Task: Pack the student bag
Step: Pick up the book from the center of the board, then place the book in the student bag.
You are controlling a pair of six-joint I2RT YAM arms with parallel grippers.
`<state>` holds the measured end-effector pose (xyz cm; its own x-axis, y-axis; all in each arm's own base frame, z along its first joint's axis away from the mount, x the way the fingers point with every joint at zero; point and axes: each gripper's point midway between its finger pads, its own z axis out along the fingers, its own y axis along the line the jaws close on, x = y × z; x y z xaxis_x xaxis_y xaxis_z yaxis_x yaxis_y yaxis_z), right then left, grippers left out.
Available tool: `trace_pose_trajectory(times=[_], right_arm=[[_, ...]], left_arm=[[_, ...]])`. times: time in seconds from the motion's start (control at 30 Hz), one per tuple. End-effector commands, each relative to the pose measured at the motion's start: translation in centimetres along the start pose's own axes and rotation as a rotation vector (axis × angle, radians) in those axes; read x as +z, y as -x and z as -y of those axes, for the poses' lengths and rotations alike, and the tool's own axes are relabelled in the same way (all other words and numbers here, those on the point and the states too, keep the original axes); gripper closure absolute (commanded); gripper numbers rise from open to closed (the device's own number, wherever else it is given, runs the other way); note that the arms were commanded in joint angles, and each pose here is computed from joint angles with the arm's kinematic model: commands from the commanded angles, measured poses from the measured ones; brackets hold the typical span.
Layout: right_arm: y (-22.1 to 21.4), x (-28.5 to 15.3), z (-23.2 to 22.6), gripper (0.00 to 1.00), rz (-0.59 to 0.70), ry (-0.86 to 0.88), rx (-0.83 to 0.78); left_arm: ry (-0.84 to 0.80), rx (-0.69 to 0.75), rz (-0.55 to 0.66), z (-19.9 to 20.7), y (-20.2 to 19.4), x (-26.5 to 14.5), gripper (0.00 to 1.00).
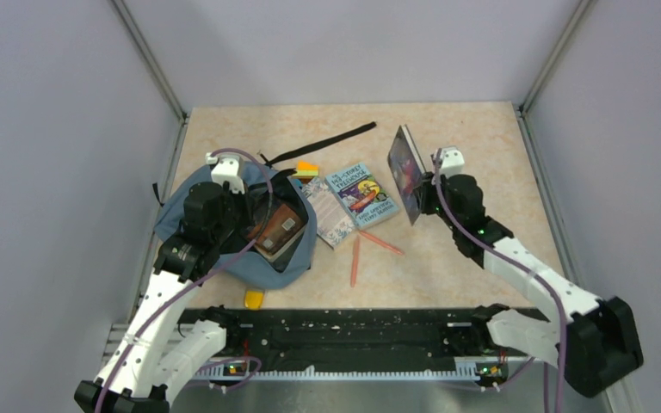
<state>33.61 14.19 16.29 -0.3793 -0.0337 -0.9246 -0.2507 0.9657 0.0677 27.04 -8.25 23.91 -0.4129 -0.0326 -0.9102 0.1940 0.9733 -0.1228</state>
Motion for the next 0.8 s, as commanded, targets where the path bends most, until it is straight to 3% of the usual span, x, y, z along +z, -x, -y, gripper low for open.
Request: trace_pose_trajectory(times=[0.0, 0.13, 0.3, 0.43, 0.77], right_arm=[[6.9, -3.9, -3.4, 1.0, 0.216, 0.181, 0.116], [7.0, -6.1, -7.3, 1.0, 0.146, 0.393, 0.296], [8.0, -10.3, -14.6, 1.0, 0.093, 0.875, 0.593], [6.2, -9.6, -17.9, 1.0, -0.031, 0.885, 0.547], [6.7, -11.3, -22.1, 1.0, -0.095, 1.127, 0.613]], left_arm=[[-0.041, -0.011, 0.078, 0.9, 2.0, -0.3, 1.0], [-0.043, -0.011, 0.07, 1.0, 1.8, -0.1, 1.0], [-0.047, -0.012, 0.072, 1.0, 1.9, -0.2, 1.0], [-0.054, -0.014, 0.077, 1.1, 1.9, -0.2, 1.0], [-0.061, -0.014, 0.078, 1.3, 2.0, -0.3, 1.0]])
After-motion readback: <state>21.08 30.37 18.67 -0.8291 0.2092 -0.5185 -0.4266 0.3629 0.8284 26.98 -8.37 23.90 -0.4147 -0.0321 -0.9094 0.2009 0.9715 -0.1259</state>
